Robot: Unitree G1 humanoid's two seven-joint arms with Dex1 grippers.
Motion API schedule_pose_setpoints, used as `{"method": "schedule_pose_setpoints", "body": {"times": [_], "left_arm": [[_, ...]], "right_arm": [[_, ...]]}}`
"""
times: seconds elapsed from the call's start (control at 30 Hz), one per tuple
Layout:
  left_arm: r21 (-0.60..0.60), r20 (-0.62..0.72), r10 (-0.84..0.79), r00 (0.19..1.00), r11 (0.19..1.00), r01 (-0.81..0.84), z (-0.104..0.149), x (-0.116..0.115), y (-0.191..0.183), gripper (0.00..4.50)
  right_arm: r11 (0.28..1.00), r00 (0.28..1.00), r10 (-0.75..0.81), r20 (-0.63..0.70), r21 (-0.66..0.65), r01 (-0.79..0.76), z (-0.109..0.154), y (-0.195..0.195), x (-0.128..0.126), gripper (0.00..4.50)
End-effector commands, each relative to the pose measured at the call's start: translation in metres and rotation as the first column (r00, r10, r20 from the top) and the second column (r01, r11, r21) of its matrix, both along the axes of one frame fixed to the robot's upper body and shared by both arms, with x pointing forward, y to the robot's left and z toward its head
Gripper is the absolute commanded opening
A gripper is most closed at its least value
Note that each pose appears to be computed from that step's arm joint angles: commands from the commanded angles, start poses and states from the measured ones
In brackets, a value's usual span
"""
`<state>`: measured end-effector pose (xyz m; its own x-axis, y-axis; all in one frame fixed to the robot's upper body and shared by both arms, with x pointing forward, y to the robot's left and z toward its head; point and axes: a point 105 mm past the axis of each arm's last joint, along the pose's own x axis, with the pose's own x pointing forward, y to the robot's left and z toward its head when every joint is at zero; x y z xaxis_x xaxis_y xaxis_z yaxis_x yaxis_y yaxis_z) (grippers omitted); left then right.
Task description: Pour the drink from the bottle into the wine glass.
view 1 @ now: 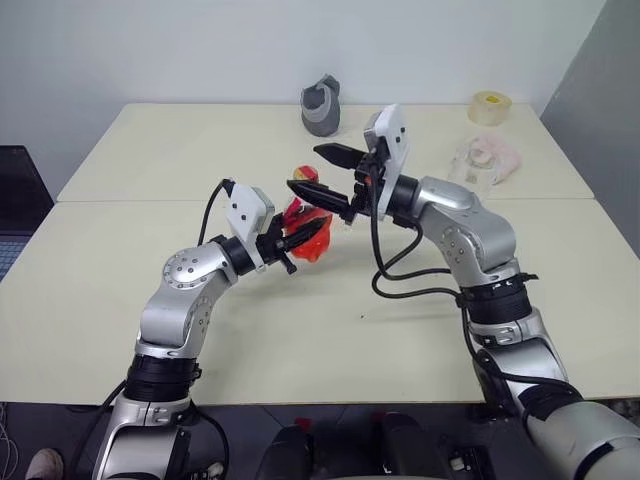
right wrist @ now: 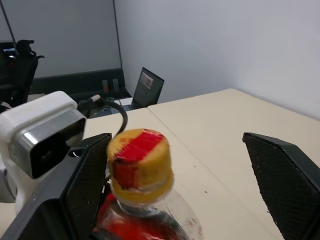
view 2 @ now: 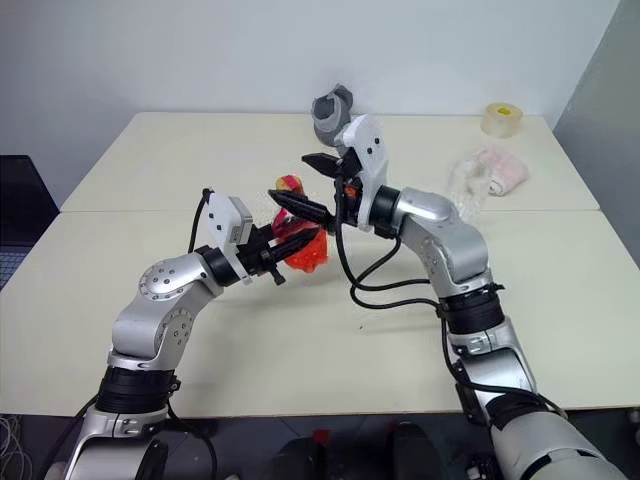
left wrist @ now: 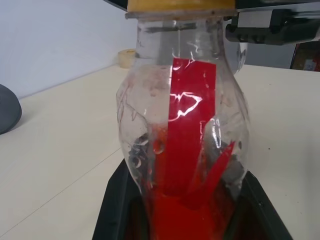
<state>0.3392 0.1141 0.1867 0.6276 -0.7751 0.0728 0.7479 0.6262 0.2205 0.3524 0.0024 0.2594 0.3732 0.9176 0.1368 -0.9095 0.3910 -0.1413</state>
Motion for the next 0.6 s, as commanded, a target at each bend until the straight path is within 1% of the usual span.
{"method": "schedule_pose_setpoints", "body": {"times": [0.03,0.27,0.47,0.6], "left_arm": [[-0.019,0.078,-0.019,0.997,1.0,0.02,0.019,-0.005,-0.004,1.01],[-0.018,0.077,-0.024,0.997,1.0,0.025,0.02,-0.004,-0.004,1.01],[-0.015,0.077,-0.026,0.997,1.0,0.027,0.021,-0.004,-0.003,1.01],[-0.015,0.078,-0.028,0.997,0.999,0.029,0.021,-0.003,-0.004,1.01]], "right_arm": [[0.999,0.998,-0.027,0.054,0.021,0.026,0.014,-0.009,-0.001,4.48],[0.998,0.997,-0.056,0.048,-0.004,0.056,0.009,-0.032,-0.003,4.48],[0.999,0.999,-0.013,0.033,-0.031,0.014,0.002,-0.044,-0.016,4.48],[1.0,1.0,-0.006,0.027,-0.029,0.006,0.002,-0.043,-0.018,4.48]]}}
